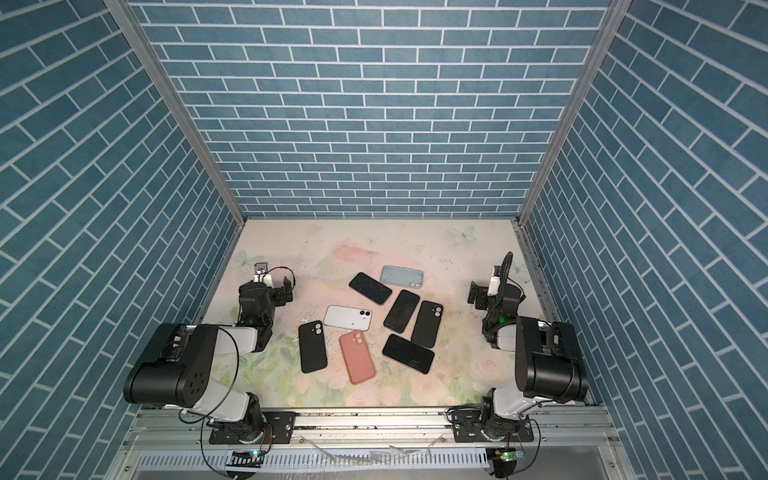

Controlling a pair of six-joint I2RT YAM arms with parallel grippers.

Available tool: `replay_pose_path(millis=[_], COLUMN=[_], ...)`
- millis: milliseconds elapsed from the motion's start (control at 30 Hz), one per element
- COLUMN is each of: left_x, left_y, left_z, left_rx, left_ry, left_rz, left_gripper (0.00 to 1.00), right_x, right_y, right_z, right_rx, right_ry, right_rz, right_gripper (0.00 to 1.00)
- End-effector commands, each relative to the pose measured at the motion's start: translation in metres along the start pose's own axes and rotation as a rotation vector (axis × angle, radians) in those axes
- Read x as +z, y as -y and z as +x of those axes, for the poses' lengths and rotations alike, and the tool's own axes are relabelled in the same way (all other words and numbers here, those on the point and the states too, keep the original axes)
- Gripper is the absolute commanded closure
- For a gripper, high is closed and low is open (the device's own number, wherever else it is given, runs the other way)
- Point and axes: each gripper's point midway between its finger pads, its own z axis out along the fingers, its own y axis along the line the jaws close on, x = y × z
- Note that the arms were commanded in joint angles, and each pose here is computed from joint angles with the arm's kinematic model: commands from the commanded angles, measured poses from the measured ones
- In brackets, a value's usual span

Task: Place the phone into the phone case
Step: 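Move both grippers forward over the cluster of phones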

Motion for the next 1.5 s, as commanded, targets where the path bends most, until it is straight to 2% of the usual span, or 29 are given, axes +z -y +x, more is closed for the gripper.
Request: replay_pose_path(millis=[0,100,200,267,367,467,533,567,600,700,867,1000,1133,1267,1467], left_x=[-0.001,-0.001,-0.004,-0.012,-0.033,-0.059,-0.078,-0.087,-0.096,-0.116,-0.149,-0.153,-0.143,-0.131,-0.110], left_y=[0.001,0.001,0.001,0.003,-0.003,-0.011,-0.014,-0.015,-0.014,-0.023,0.009,0.036,0.074,0.084,0.098], left_z=[0.004,0.004,-0.003,-0.015,-0.052,-0.102,-0.146,-0.166,-0.182,-0.211,-0.255,-0.257,-0.240,-0.214,-0.163], left_rx=[-0.005,-0.005,-0.003,0.010,-0.013,-0.088,-0.167,-0.203,-0.250,-0.404,-0.422,-0.458,-0.448,-0.366,-0.152], left_ry=[-0.004,-0.003,0.007,0.009,0.035,0.091,0.129,0.147,0.146,0.130,0.196,0.047,-0.147,-0.304,-0.486], left_rz=[0.000,0.000,0.010,0.035,0.041,0.053,0.083,0.102,0.126,0.133,0.399,0.541,0.705,0.668,0.561], left_gripper=[0.00,0.00,0.01,0.00,0.00,0.00,0.00,0.00,0.00,0.00,0.00,0.00,0.01,0.00,0.00], right_x=[0.002,0.001,-0.003,-0.013,-0.032,-0.062,-0.081,-0.088,-0.095,-0.111,-0.119,-0.120,-0.122,-0.119,-0.096], right_y=[-0.002,-0.002,0.009,0.012,0.016,0.013,0.016,0.015,0.003,-0.034,-0.068,-0.085,-0.094,-0.109,-0.161], right_z=[-0.010,-0.011,-0.014,-0.024,-0.052,-0.104,-0.129,-0.135,-0.149,-0.183,-0.208,-0.206,-0.193,-0.176,-0.128], right_rx=[-0.011,-0.010,0.016,0.016,0.036,0.153,0.383,0.488,0.518,0.509,0.467,0.422,0.382,0.349,0.236], right_ry=[0.029,0.035,0.061,0.082,0.087,0.188,0.256,0.268,0.281,0.287,0.180,0.094,0.047,-0.082,-0.341], right_rz=[-0.004,-0.002,0.061,0.087,0.123,0.113,0.107,0.088,0.005,-0.217,-0.398,-0.435,-0.399,-0.394,-0.395], right_gripper=[0.01,0.01,0.01,0.01,0.01,0.01,0.01,0.01,0.01,0.01,0.01,0.02,0.02,0.02,0.03])
